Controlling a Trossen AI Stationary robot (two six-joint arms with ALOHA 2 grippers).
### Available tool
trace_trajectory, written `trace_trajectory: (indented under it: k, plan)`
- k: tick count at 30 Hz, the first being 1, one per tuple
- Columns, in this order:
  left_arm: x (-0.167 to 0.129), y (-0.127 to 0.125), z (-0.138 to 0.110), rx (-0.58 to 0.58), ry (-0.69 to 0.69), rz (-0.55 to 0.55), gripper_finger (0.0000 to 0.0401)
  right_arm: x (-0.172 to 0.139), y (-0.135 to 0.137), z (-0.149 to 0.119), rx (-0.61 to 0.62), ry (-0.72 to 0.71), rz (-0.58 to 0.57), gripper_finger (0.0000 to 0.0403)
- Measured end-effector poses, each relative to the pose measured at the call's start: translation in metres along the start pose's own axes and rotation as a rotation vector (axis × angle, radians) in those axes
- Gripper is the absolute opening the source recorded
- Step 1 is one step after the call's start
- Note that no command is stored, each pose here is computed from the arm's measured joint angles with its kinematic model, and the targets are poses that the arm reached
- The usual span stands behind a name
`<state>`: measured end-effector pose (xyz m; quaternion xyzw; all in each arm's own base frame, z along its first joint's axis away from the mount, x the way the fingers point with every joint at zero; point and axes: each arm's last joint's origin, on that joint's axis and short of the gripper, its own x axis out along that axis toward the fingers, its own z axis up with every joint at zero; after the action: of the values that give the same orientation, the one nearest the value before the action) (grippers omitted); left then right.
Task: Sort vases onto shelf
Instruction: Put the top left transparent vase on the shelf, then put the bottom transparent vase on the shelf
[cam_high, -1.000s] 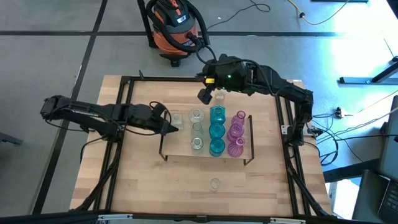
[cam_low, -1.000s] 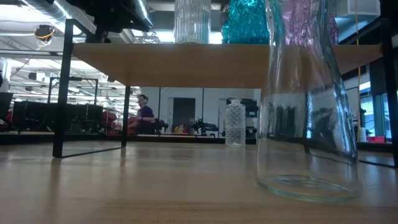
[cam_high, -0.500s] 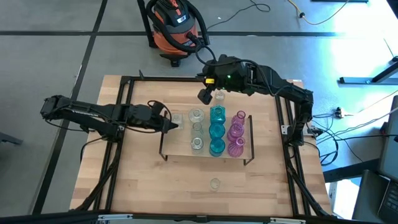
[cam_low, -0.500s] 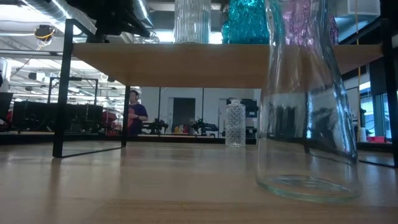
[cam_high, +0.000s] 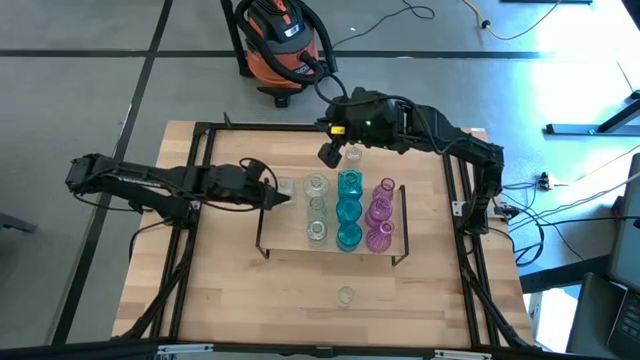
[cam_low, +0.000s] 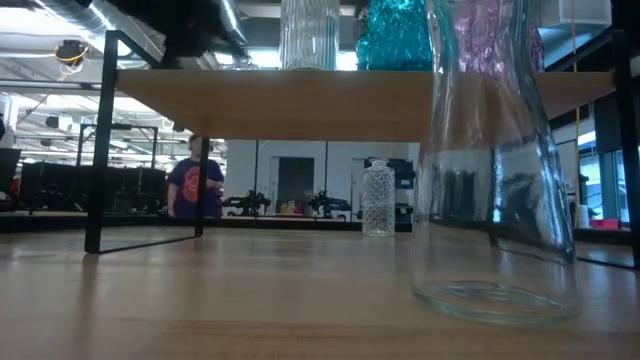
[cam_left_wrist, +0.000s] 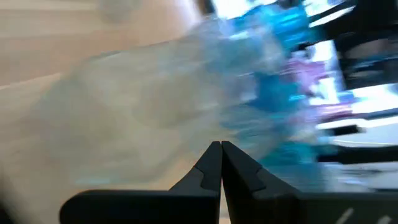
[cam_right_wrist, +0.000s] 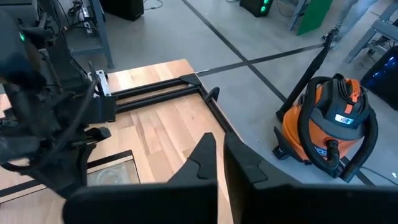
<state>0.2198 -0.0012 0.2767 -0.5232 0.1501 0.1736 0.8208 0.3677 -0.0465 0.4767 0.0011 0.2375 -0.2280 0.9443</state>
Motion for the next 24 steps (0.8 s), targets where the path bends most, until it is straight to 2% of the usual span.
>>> trace_trajectory:
  k: [5, 13, 20, 24]
  plan:
    - [-0.005, -0.014, 0.004, -0.016, -0.016, -0.149, 0.0000, -0.012, -0.004, 0.003, 0.008, -0.024, 0.003, 0.0003]
    - [-0.031, -0.038, 0.010, -0.002, -0.096, -0.416, 0.0000, -0.059, -0.020, 0.013, 0.039, -0.105, 0.045, 0.0003]
    - [-0.066, -0.069, 0.015, 0.264, -0.186, -0.721, 0.0000, -0.097, -0.030, 0.010, 0.033, -0.110, 0.142, 0.0003]
    - [-0.087, -0.097, 0.018, 0.429, -0.208, -0.802, 0.0000, -0.113, -0.022, 0.004, -0.020, -0.078, 0.189, 0.0003]
